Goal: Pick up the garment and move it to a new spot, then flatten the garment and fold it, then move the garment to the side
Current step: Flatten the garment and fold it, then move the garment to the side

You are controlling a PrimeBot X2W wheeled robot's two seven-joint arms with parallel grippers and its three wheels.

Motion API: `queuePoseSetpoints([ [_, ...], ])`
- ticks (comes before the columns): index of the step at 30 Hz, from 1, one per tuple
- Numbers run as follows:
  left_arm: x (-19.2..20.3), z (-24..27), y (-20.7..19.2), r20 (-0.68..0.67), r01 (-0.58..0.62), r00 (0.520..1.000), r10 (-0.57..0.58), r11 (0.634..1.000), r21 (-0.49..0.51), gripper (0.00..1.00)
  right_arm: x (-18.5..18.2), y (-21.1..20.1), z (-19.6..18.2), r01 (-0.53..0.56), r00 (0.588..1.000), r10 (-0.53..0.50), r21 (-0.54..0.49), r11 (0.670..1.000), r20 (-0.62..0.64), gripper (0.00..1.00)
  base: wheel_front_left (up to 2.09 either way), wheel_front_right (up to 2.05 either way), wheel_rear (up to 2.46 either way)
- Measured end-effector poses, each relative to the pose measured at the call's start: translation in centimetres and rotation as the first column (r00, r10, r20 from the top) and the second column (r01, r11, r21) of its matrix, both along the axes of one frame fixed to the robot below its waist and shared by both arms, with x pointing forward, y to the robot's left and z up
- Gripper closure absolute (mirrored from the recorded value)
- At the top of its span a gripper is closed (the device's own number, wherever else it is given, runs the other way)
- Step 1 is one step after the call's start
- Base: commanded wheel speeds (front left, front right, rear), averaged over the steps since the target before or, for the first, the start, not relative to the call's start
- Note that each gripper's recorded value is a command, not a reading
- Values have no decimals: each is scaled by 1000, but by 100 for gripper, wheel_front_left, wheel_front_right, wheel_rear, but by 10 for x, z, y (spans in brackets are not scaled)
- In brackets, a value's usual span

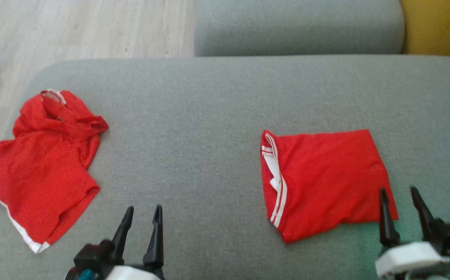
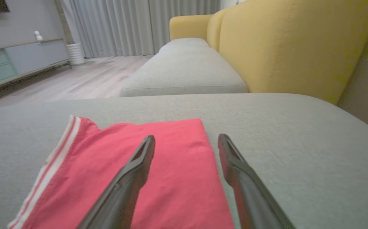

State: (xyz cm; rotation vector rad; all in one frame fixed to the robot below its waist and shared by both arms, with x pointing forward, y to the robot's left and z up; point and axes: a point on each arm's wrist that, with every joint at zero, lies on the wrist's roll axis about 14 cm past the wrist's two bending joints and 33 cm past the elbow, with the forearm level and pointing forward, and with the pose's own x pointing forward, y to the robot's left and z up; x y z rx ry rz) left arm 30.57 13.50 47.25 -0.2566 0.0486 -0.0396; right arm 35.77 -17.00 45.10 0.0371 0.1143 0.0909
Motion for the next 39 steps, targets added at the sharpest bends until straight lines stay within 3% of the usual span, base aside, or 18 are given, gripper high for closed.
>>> queuePoseSetpoints([
  [18,-21,-15,24,-31,-47,998,50,996,79,0,-32,-24,0,66,998,-66,-17,998,14,0,0,0,0],
  [39,-19,-22,21,-58,-31,998,36,997,76,0,-32,-23,2,65,998,-64,-18,998,18,0,0,0,0],
])
